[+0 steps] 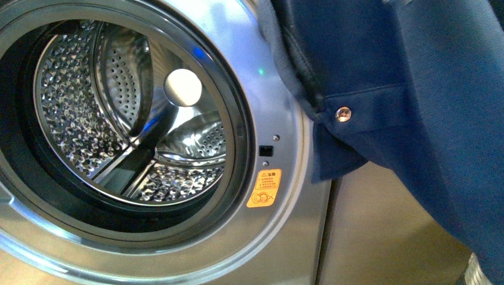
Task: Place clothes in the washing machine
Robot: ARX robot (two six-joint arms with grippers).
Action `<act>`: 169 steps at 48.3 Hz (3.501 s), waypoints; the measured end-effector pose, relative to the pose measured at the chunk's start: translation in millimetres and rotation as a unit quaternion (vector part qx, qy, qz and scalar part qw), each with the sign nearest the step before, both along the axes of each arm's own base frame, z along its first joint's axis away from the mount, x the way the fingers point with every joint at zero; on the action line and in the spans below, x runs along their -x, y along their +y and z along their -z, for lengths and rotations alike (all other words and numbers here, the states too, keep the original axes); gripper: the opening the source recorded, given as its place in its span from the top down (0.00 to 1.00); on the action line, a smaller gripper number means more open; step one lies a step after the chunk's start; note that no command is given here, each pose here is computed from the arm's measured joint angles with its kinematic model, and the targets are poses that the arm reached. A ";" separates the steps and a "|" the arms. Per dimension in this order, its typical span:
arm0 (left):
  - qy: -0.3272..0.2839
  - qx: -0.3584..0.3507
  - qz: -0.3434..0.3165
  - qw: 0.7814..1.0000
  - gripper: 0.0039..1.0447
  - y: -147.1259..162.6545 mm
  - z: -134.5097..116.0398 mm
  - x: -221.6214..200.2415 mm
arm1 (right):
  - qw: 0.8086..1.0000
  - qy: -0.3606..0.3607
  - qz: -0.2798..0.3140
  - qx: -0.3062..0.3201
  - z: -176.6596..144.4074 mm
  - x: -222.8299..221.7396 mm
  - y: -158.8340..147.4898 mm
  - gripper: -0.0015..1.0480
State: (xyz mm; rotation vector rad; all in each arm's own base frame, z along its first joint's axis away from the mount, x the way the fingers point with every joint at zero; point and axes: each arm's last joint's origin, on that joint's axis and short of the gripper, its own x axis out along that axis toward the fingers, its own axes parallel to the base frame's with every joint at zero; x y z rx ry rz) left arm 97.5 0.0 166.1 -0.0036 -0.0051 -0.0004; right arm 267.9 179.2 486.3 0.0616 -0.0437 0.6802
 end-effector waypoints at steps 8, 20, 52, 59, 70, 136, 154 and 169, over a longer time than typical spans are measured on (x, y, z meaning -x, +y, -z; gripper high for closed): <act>0.000 0.000 0.000 1.000 0.06 0.0 0.0 0.0 | 1.000 -0.001 -0.006 0.002 0.0 2.4 3.5 0.97; 0.000 0.000 0.000 1.000 0.06 0.0 0.0 0.0 | 1.000 -0.003 -0.003 0.004 0.1 1.6 2.4 0.97; 0.000 0.000 0.000 1.000 0.06 0.0 0.0 0.0 | 1.000 -0.002 0.006 0.004 0.1 -1.2 -1.8 0.97; 0.000 0.000 0.000 1.000 0.06 0.0 0.0 0.0 | 1.000 -0.002 0.006 0.004 0.1 -1.2 -1.8 0.97; 0.019 0.035 0.109 0.993 0.06 2.0 0.9 -3.5 | 1.000 -0.002 0.007 0.004 0.1 -1.4 -2.1 0.97; -0.144 -0.028 0.533 0.833 0.06 -49.3 -135.3 -152.0 | 1.000 -0.002 0.007 0.004 0.1 -1.4 -2.1 0.97; -0.115 0.021 0.509 0.852 0.06 -85.7 -139.0 -189.8 | 1.000 -0.002 0.007 0.004 0.1 -1.4 -2.1 0.97; -0.103 0.011 0.564 0.819 0.06 -120.4 -135.3 -179.3 | 1.000 -0.002 0.007 0.004 0.1 -1.4 -2.1 0.97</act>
